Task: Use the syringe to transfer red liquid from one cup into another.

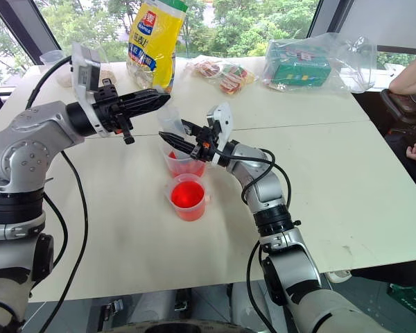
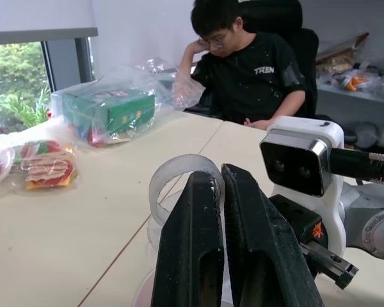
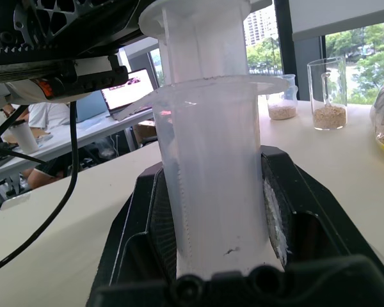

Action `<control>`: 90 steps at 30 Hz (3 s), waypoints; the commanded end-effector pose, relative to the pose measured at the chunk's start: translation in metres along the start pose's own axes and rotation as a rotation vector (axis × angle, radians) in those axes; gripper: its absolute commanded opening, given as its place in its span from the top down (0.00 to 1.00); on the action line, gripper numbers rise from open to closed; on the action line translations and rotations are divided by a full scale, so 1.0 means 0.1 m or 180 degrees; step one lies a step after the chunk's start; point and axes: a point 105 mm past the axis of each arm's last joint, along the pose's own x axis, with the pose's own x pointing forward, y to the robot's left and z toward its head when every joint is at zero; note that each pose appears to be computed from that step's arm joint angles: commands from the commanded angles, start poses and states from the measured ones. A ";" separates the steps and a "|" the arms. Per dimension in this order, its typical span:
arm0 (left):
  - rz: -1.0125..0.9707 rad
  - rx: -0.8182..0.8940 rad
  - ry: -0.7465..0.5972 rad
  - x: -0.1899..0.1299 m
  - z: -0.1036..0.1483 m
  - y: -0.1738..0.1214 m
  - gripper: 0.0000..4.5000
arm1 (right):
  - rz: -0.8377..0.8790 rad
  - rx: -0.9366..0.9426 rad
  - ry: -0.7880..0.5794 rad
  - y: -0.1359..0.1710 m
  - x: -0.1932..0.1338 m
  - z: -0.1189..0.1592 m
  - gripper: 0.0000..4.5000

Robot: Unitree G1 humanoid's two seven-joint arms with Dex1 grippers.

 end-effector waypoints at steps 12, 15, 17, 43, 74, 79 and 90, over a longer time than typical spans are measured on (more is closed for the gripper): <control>0.0109 0.0213 0.0041 -0.22 0.09 0.01 0.01 | 0.0179 0.0016 0.0020 0.06 0.09 0.09 0.68; 0.0227 0.0120 0.0129 -0.35 -0.01 0.09 0.01 | 0.0096 -0.0039 -0.0057 -0.03 0.09 0.19 0.68; 0.0257 0.0090 0.0220 -0.45 -0.06 0.10 0.01 | 0.0014 -0.0062 -0.0126 -0.09 0.10 0.26 0.68; 0.0275 0.0128 0.0078 -0.57 0.20 0.17 0.01 | 0.0776 0.0203 -0.0551 0.67 -0.22 0.93 0.68; -0.0536 -0.0122 -0.0195 -0.19 0.37 -0.26 0.06 | 0.0610 0.0114 -0.0250 0.61 -0.28 0.54 0.68; -0.0655 -0.0161 -0.0203 -0.14 0.35 -0.34 0.52 | 0.0595 0.0100 -0.0234 0.59 -0.29 0.54 0.68; -0.0867 -0.0178 -0.0100 -0.10 0.31 -0.48 0.99 | 0.0604 0.0118 -0.0262 0.60 -0.29 0.64 0.68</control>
